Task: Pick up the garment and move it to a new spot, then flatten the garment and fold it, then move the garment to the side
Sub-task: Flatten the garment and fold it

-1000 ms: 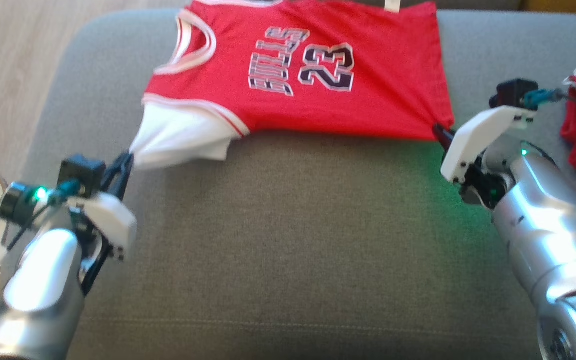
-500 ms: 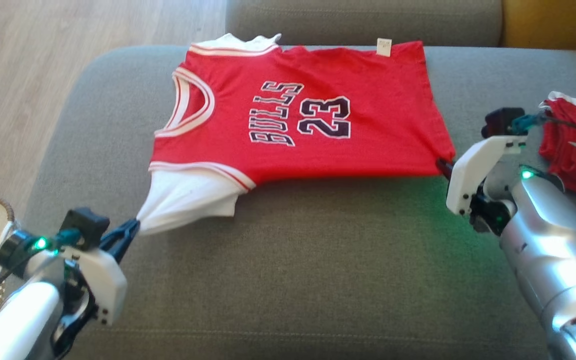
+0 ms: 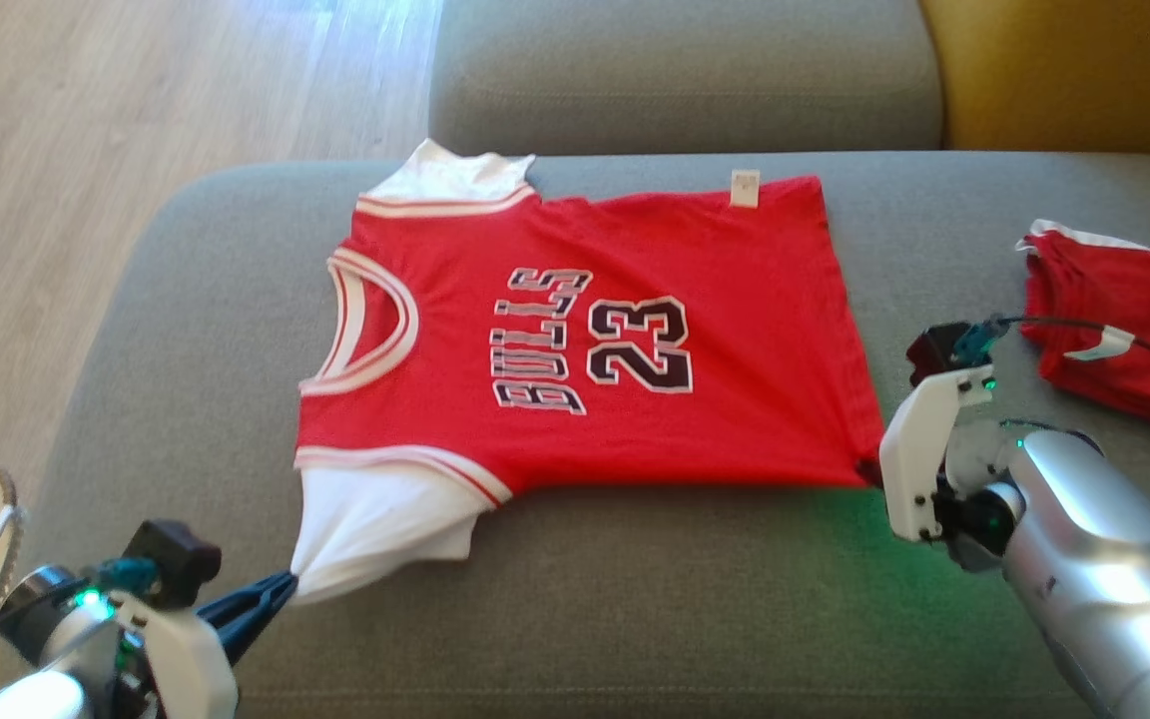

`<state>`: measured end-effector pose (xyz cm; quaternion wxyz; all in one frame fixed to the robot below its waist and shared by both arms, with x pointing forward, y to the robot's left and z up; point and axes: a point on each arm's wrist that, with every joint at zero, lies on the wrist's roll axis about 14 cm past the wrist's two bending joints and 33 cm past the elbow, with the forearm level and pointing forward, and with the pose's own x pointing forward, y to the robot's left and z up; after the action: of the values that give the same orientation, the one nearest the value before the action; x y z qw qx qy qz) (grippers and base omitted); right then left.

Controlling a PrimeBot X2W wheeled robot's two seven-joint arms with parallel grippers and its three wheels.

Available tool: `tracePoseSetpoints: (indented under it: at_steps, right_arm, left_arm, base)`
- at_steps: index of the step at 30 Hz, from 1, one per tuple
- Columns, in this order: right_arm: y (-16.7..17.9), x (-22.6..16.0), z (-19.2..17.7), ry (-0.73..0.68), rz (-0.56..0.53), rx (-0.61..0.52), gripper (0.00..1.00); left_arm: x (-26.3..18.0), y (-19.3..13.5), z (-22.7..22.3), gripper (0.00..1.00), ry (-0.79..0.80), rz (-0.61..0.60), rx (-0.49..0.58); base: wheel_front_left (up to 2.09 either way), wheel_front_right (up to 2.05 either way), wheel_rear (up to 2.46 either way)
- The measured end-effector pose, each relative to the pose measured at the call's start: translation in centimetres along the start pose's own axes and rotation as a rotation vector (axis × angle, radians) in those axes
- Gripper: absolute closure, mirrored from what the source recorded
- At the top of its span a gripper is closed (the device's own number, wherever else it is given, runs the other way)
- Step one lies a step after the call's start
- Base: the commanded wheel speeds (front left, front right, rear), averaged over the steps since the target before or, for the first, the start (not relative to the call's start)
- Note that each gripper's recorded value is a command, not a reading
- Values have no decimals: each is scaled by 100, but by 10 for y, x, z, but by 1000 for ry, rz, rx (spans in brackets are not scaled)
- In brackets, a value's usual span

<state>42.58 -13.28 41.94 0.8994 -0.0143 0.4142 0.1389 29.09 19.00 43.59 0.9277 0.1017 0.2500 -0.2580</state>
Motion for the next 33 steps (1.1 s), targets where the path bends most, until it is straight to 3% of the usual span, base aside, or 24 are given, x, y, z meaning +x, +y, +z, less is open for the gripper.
tracePoseSetpoints:
  at_steps: [16,27,33]
  right_arm:
    - [-15,-39,-72,294,54,-9,100]
    - [-12,-56,-102,399,98,4,100]
    - [-13,-59,-94,362,102,8,100]
  left_arm:
    - [-38,-28,-32,100,170,-111,-8]
    - [-57,-63,-36,100,217,-223,-87]
    - [-56,-67,-26,100,187,-240,-88]
  base:
    - [0,0,0]
    - [0,0,0]
    - [0,0,0]
